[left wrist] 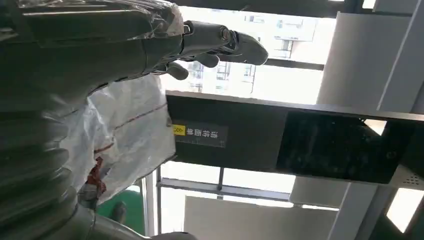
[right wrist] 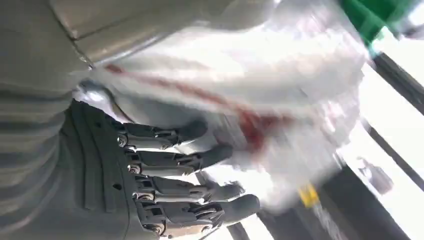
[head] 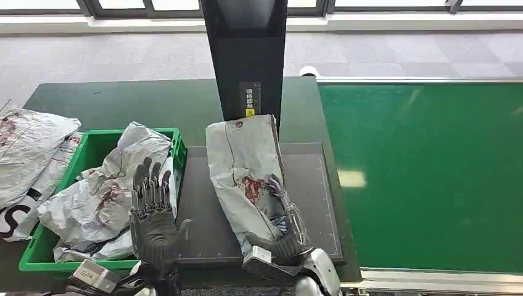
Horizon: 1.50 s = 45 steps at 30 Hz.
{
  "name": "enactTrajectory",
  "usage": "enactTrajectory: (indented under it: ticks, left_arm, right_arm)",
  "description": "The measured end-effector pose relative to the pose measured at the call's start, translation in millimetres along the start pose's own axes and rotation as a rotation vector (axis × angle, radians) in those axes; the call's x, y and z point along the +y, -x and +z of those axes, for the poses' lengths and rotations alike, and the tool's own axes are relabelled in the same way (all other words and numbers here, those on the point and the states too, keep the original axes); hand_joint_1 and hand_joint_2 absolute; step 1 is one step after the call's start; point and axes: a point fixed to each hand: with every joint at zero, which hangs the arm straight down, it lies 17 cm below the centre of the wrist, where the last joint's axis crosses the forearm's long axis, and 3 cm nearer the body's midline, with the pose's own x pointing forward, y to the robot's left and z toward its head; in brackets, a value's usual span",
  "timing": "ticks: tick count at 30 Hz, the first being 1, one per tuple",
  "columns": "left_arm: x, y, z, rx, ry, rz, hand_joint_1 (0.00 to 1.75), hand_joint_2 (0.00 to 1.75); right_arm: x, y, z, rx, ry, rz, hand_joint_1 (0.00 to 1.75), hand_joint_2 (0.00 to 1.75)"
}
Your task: Moved the parcel from conveyor to table for the left to box.
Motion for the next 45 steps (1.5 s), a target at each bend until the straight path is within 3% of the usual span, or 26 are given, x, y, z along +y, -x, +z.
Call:
enactTrajectory:
  ticks: [7, 16, 23, 30, 36, 41, 45]
  left_arm:
    - [-3, 1, -1, -0.001, 0.001, -0.002, 0.0, 1.75]
    - [-3, 5, -3, 0.001, -0.012, -0.028, 0.0, 1.75]
    - [-6, 15, -5, 0.006, -0.001, -0.109, 0.0, 1.75]
    - [-18, 48, -5, 0.027, 0.077, -0.395, 0.0, 1.75]
    - [-33, 96, -11, 0.09, 0.178, -0.678, 0.0, 1.75]
    - [-40, 143, -14, 0.168, 0.233, -0.801, 0.0, 1.75]
    - [-39, 185, -1, 0.285, 0.303, -0.934, 0.0, 1.75]
  right_arm:
    - [-32, -12, -5, -0.047, 0.131, 0.004, 0.0, 1.75]
    - [-128, -44, 0, -0.099, 0.496, -0.015, 0.0, 1.75]
    - [-176, -72, 3, -0.169, 0.618, 0.007, 0.0, 1.75]
    - [-229, -118, 9, -0.28, 0.745, 0.137, 0.0, 1.75]
    - [-263, -165, 19, -0.401, 0.821, 0.265, 0.0, 1.75]
    - [-276, -176, 23, -0.427, 0.858, 0.267, 0.0, 1.75]
    - [-278, -177, 22, -0.432, 0.865, 0.257, 0.0, 1.75]
